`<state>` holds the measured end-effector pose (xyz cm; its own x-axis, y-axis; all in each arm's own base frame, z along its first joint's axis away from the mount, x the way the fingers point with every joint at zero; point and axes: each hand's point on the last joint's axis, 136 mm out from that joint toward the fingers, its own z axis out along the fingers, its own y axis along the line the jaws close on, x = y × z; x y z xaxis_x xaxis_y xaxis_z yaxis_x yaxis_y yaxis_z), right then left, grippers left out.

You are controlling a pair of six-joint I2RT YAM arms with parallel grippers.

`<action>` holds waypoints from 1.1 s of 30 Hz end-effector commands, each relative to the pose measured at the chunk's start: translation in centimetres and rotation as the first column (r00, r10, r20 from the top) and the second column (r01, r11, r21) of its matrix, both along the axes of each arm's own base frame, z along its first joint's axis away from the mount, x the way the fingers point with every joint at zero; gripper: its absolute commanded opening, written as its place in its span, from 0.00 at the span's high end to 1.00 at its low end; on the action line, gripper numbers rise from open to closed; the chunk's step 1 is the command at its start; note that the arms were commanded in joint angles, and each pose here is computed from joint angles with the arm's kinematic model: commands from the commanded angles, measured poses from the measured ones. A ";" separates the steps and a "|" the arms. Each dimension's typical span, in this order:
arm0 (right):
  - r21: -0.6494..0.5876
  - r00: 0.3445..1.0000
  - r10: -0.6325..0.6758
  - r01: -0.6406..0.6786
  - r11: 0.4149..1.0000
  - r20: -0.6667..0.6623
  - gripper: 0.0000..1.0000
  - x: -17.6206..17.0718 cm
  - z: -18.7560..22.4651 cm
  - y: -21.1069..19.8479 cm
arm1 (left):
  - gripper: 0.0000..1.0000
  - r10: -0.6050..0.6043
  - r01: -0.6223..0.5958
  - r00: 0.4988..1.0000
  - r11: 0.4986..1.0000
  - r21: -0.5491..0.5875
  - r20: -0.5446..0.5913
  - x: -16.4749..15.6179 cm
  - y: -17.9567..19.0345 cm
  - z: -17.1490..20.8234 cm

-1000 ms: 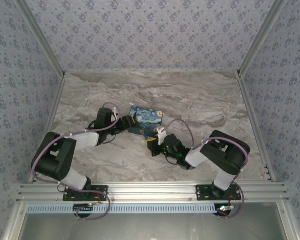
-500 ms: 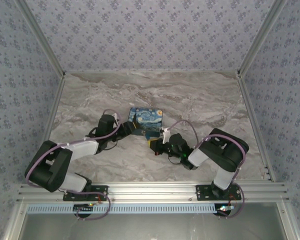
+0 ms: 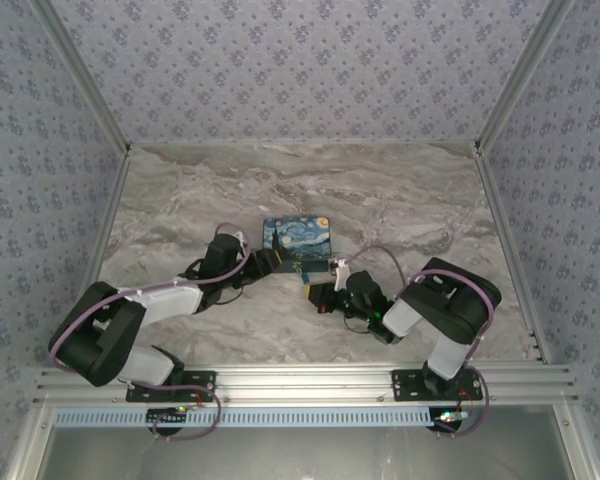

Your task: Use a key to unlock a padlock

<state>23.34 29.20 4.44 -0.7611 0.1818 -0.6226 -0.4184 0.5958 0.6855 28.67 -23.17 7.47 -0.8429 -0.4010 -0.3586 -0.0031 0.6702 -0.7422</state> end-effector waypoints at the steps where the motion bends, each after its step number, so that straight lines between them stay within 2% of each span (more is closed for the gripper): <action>1: -0.079 0.994 -0.072 0.065 0.995 -0.084 0.91 -0.4 -2.4 -2.4 | 0.42 0.003 -0.003 1.000 1.000 0.014 -0.018 -0.2 0.0 -0.4; 12: -0.095 0.971 -0.156 0.141 0.985 -0.181 0.85 -0.1 -3.2 -5.1 | 0.43 -0.010 0.010 1.000 1.000 0.013 -0.018 -0.3 -0.8 -0.3; 15: -0.111 0.959 -0.197 0.178 0.978 -0.203 0.79 -0.1 -3.6 -6.4 | 0.43 -0.016 0.016 1.000 1.000 0.016 -0.024 -0.3 -1.1 -0.5; 19: -0.147 0.958 -0.226 0.201 0.969 -0.179 0.67 0.0 -3.2 -7.8 | 0.43 -0.022 0.023 0.999 1.000 0.014 -0.027 -0.3 -1.5 -0.7; 23: -0.179 0.974 -0.208 0.189 0.966 -0.095 0.55 0.1 -1.5 -8.7 | 0.43 -0.031 0.031 0.999 0.999 0.013 -0.027 -0.3 -1.9 -0.7; 29: -0.149 0.985 -0.156 0.165 0.975 0.070 0.31 -0.1 3.2 -9.7 | 0.43 -0.052 0.052 0.998 0.999 0.015 -0.029 -0.4 -2.9 -0.9; 33: -0.108 0.984 -0.158 0.167 0.980 0.088 0.17 -0.6 4.8 -11.0 | 0.43 -0.075 0.075 0.997 0.997 0.010 -0.031 -0.6 -4.0 -0.9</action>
